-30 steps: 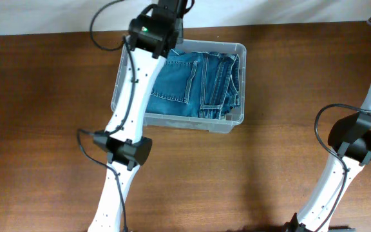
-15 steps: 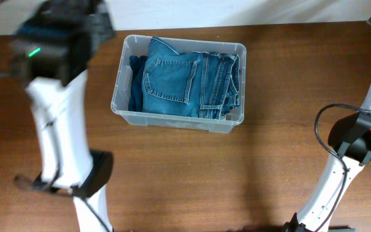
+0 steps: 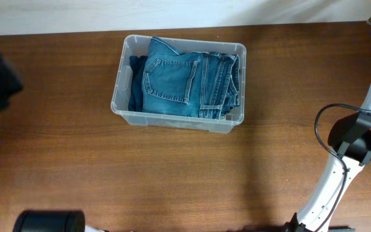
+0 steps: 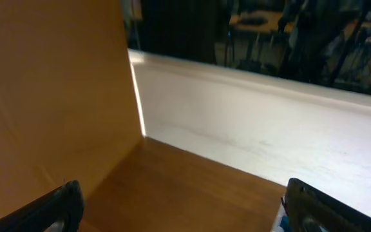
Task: Pack container
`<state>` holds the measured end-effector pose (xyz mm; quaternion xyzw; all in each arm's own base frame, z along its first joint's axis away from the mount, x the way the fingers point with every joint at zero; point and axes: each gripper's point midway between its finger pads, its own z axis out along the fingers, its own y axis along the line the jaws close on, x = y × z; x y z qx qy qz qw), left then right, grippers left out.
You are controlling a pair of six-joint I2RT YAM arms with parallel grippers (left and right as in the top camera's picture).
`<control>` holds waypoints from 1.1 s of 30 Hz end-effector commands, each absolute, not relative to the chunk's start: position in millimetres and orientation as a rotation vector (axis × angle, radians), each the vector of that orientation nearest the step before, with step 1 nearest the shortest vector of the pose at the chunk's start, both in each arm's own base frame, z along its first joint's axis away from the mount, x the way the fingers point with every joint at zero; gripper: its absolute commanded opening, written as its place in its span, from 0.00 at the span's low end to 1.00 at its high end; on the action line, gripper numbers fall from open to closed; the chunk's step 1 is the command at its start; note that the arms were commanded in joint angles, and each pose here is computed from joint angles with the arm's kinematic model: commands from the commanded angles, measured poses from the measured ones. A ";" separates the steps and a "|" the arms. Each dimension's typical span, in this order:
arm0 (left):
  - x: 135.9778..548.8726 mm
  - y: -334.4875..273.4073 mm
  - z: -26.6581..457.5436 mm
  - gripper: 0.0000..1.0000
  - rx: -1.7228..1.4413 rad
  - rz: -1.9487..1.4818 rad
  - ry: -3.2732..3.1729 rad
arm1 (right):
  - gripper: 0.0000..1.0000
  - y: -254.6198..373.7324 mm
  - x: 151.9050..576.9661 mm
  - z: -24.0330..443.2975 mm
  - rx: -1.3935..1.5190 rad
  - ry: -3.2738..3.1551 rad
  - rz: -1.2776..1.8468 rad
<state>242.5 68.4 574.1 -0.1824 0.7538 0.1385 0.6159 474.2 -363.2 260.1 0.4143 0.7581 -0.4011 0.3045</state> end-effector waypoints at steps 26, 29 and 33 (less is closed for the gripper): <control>58.3 84.7 620.6 0.99 -0.403 0.331 1.409 | 0.98 -363.3 471.9 277.0 1.107 1.960 -1.054; 66.4 66.3 622.0 0.99 -0.307 0.247 1.421 | 0.99 -363.3 471.9 277.0 1.107 1.961 -1.055; 73.0 44.1 633.0 0.99 -0.200 0.144 1.392 | 0.99 -363.3 471.9 277.0 1.107 1.960 -1.054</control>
